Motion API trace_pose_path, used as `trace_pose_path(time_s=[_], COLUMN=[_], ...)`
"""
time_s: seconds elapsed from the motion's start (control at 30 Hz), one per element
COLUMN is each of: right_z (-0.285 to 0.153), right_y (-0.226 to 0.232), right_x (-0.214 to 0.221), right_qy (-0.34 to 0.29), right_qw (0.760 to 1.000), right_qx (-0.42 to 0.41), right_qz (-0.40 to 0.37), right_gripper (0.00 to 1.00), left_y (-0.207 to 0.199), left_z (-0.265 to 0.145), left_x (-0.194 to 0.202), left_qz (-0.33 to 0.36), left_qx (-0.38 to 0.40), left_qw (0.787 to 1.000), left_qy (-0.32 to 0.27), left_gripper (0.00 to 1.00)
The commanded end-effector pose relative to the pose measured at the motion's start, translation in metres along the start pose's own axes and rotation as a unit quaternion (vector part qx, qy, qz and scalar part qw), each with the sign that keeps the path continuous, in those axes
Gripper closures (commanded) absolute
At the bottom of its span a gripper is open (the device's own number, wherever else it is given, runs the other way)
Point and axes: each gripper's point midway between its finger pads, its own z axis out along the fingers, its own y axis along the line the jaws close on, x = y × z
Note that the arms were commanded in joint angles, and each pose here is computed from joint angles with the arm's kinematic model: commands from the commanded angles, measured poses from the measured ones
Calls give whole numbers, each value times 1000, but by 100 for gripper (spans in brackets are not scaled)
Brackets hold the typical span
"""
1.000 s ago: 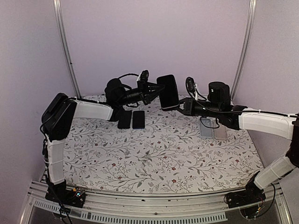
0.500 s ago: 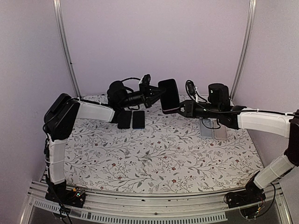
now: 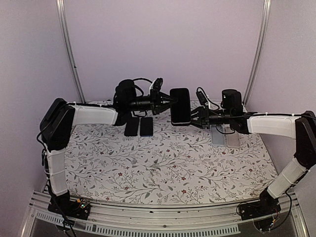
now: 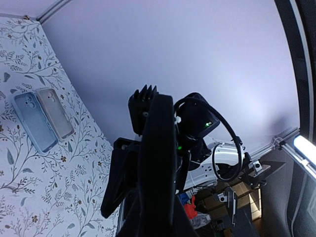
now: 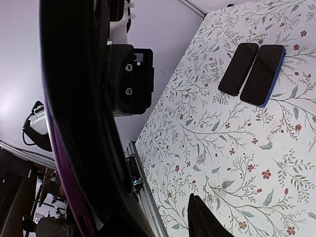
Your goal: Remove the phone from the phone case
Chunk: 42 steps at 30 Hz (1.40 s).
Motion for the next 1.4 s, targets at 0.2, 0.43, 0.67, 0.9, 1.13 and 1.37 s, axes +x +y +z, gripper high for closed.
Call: trace_pose_path(time_s=[0.2, 0.43, 0.67, 0.9, 1.13, 1.37], right_z=[-4, -5, -7, -10, -9, -7], right_y=[5, 5, 4, 9, 16, 22], right_x=[-42, -44, -47, -55, -63, -67], right_qy=[-63, -71, -87, -109, -121, -126], right_qw=[998, 997, 996, 993, 991, 989], right_qx=[-26, -23, -21, -24, -38, -51], right_qz=[-2, -2, -17, -40, -51, -57], right_gripper=[85, 100, 100, 100, 100, 100], left_y=[-31, -30, -31, -23, -36, -41], left_z=[19, 8, -15, -34, -40, -27], left_x=[56, 40, 28, 38, 48, 56], left_qz=[14, 22, 38, 32, 33, 30], left_qx=[16, 0, -31, -56, -40, -16], left_qw=[993, 996, 998, 998, 998, 999], left_qy=[115, 81, 40, 28, 27, 35], left_gripper=[93, 68, 38, 28, 25, 25])
